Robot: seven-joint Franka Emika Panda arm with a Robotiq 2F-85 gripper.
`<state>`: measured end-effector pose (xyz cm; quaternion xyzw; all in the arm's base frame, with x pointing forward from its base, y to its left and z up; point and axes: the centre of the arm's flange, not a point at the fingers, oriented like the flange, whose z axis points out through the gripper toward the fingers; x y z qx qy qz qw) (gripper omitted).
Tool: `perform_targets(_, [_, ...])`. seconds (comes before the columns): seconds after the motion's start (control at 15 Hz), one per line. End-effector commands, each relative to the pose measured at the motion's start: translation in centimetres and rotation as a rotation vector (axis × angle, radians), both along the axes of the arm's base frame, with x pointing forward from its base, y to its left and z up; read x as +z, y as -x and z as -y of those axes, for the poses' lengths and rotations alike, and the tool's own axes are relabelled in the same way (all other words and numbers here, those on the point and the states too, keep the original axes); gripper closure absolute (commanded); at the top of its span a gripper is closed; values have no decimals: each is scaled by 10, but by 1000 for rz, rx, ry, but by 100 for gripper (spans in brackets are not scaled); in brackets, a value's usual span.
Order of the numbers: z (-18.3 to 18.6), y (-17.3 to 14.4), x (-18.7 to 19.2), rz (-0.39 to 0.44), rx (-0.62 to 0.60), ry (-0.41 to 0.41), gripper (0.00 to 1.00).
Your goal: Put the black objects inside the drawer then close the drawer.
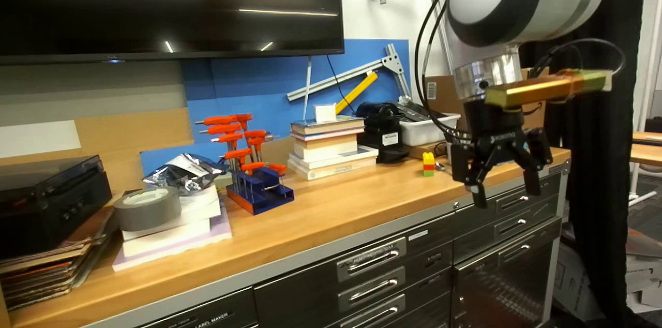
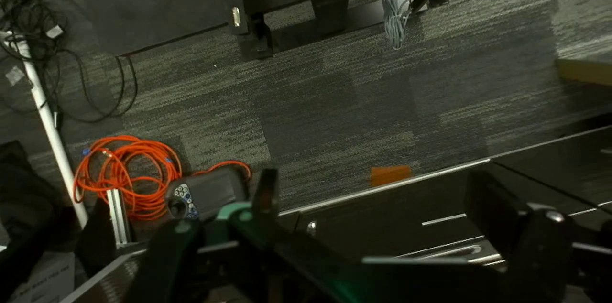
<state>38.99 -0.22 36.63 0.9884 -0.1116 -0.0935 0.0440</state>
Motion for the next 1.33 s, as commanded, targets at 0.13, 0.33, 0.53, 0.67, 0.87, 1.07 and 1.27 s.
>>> perform_targets(0.13, [-12, 52, 83, 98, 133, 4, 0])
perform_targets(0.33, [-8, 73, 99, 147, 188, -13, 0])
perform_targets(0.53, [-3, 88, 105, 190, 234, -32, 0])
perform_targets(0.67, [0, 94, 107, 205, 252, -40, 0])
perform_targets(0.87, [3, 101, 107, 223, 272, -49, 0])
perform_targets(1.07, [-1, 92, 103, 199, 257, -31, 0])
perform_targets(1.27, [-1, 92, 100, 192, 258, -28, 0])
